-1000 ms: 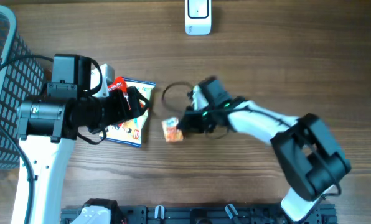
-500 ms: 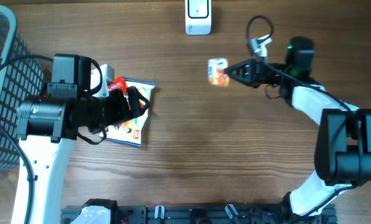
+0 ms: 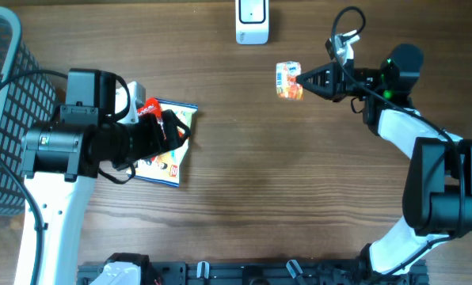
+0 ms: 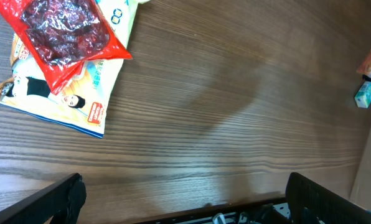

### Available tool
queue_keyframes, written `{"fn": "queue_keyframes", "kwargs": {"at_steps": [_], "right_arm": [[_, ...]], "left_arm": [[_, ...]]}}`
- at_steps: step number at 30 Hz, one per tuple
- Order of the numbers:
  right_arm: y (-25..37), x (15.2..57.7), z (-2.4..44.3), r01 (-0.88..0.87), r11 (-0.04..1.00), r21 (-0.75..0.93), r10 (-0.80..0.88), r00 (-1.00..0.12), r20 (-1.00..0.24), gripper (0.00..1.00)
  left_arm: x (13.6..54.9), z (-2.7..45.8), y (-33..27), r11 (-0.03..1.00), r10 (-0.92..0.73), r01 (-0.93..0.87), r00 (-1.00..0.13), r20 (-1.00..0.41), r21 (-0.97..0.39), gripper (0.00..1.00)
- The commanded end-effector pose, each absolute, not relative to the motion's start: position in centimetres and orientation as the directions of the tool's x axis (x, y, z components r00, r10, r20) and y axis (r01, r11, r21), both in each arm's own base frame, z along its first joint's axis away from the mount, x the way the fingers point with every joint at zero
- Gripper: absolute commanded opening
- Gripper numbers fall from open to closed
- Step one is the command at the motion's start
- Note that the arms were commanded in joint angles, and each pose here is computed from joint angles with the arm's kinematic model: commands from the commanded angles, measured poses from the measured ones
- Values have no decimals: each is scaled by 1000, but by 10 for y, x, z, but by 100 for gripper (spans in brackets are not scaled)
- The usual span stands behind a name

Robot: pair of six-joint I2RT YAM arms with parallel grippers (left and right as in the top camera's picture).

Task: Scan the item barcode
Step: 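Lift the orange pack up to the white scanner with the right gripper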

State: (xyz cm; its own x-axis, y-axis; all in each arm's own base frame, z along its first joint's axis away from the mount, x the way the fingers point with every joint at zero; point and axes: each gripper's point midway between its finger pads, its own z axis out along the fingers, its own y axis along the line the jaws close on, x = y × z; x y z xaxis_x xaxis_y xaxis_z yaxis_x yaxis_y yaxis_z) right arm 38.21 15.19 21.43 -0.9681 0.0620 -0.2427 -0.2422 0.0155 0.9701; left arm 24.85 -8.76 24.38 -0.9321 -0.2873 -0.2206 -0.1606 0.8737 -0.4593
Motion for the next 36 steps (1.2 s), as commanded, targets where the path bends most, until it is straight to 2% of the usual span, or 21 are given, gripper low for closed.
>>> {"fn": "queue_keyframes", "kwargs": {"at_steps": [1, 10, 13, 17, 21, 24, 25, 27, 28, 30, 33, 36], "right_arm": [[158, 371, 215, -227, -3, 974, -14, -974, -227, 4], [158, 371, 215, -231, -1, 973, -9, -973, -231, 4], [158, 388, 216, -219, 18, 975, 83, -972, -220, 4], [151, 423, 219, -285, 76, 956, 282, -913, -295, 5], [134, 462, 212, -309, 197, 930, 472, -802, -366, 5], [126, 490, 177, -226, 402, 887, 522, -739, -425, 5], [122, 501, 161, -160, 522, 838, 525, -714, -463, 5], [118, 515, 149, -95, 693, 714, 476, -684, -553, 5], [115, 523, 151, -64, 793, 605, 423, -657, -624, 4], [112, 542, 176, -24, 931, 365, 291, -554, -780, 5], [122, 556, 223, 31, 997, 67, 74, -345, -936, 4], [163, 562, 257, -4, 986, -168, -167, -148, -975, 5]], "left_arm": [[248, 243, -89, 876, -278, -152, -934, -222, -459, 100], [248, 243, -89, 876, -278, -152, -934, -223, -458, 100], [248, 243, -89, 876, -278, -152, -934, -223, -458, 100], [248, 243, -89, 876, -278, -152, -934, -222, -459, 100], [248, 243, -89, 876, -278, -152, -934, -222, -459, 100], [248, 243, -89, 876, -278, -152, -934, -222, -459, 100], [248, 243, -89, 876, -278, -152, -934, -222, -459, 100], [248, 243, -89, 876, -278, -152, -934, -222, -459, 100], [248, 243, -89, 876, -278, -152, -934, -223, -458, 100], [248, 243, -89, 876, -278, -152, -934, -223, -458, 100], [248, 243, -89, 876, -278, -152, -934, -223, -458, 100], [248, 243, -89, 876, -278, -152, -934, -223, -458, 100]]}}
